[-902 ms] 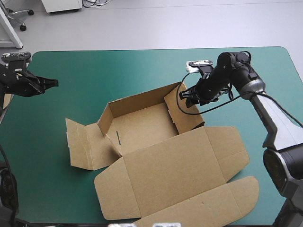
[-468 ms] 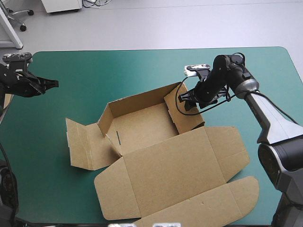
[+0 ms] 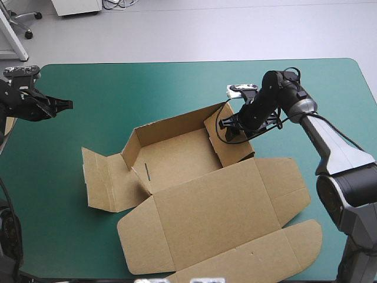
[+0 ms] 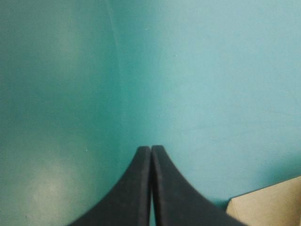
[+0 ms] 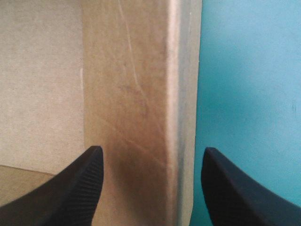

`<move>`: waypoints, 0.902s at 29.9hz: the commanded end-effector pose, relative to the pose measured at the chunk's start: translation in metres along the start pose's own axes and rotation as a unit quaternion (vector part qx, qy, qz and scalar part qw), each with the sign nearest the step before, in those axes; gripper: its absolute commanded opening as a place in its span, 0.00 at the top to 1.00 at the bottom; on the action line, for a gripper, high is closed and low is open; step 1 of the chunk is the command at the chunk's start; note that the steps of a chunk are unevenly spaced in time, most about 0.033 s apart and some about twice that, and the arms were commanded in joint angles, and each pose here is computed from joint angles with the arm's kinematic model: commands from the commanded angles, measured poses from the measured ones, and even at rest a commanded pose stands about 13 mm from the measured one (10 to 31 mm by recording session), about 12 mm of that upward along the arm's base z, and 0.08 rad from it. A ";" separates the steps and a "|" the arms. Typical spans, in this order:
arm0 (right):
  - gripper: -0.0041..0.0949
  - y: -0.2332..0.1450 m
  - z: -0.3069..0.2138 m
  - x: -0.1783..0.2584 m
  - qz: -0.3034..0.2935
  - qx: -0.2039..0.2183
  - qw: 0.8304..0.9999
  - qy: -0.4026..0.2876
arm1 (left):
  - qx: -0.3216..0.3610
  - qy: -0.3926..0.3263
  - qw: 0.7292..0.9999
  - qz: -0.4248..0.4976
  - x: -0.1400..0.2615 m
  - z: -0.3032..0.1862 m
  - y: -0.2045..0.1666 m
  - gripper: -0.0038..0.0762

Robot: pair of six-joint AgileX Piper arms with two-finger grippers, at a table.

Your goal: Fold the box

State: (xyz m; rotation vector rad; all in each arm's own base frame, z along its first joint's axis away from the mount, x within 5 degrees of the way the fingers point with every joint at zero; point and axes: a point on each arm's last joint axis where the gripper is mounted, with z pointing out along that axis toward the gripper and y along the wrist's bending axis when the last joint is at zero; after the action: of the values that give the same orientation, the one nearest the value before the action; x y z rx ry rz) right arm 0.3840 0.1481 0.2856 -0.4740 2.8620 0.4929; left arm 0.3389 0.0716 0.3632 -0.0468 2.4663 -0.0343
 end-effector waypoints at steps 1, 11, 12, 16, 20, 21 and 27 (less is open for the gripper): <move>0.38 0.014 -0.013 0.000 -0.017 -0.018 1.000 -0.014 | 0.001 -0.050 0.999 -0.001 -0.010 -0.023 -0.004 0.97; 0.61 0.023 -0.012 -0.003 -0.050 -0.007 0.999 -0.018 | 0.011 -0.048 0.999 -0.006 -0.009 -0.023 -0.006 0.97; 0.71 0.022 -0.013 -0.004 -0.052 -0.001 0.998 -0.020 | 0.012 -0.048 0.999 -0.006 -0.009 -0.023 -0.006 0.97; 0.97 0.022 -0.019 -0.006 -0.051 0.010 0.998 -0.030 | 0.015 -0.048 0.999 -0.006 -0.009 -0.023 -0.007 0.97; 0.97 0.019 -0.019 -0.006 -0.051 0.029 0.998 -0.028 | 0.016 -0.046 0.999 -0.006 -0.009 -0.023 -0.007 0.97; 0.97 0.017 -0.020 -0.006 -0.054 0.036 0.998 -0.029 | 0.016 -0.046 0.999 -0.006 -0.009 -0.023 -0.007 0.97; 0.97 0.000 -0.049 -0.004 -0.040 0.067 0.995 -0.060 | 0.016 -0.046 0.999 -0.001 -0.009 -0.023 -0.007 0.97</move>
State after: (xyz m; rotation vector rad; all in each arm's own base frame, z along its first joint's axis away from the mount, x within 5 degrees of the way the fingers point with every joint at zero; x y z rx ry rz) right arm 0.3908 0.1524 0.2815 -0.5837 2.8378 0.2849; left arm 0.3380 0.0688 0.3623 -0.0386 2.4802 -0.0737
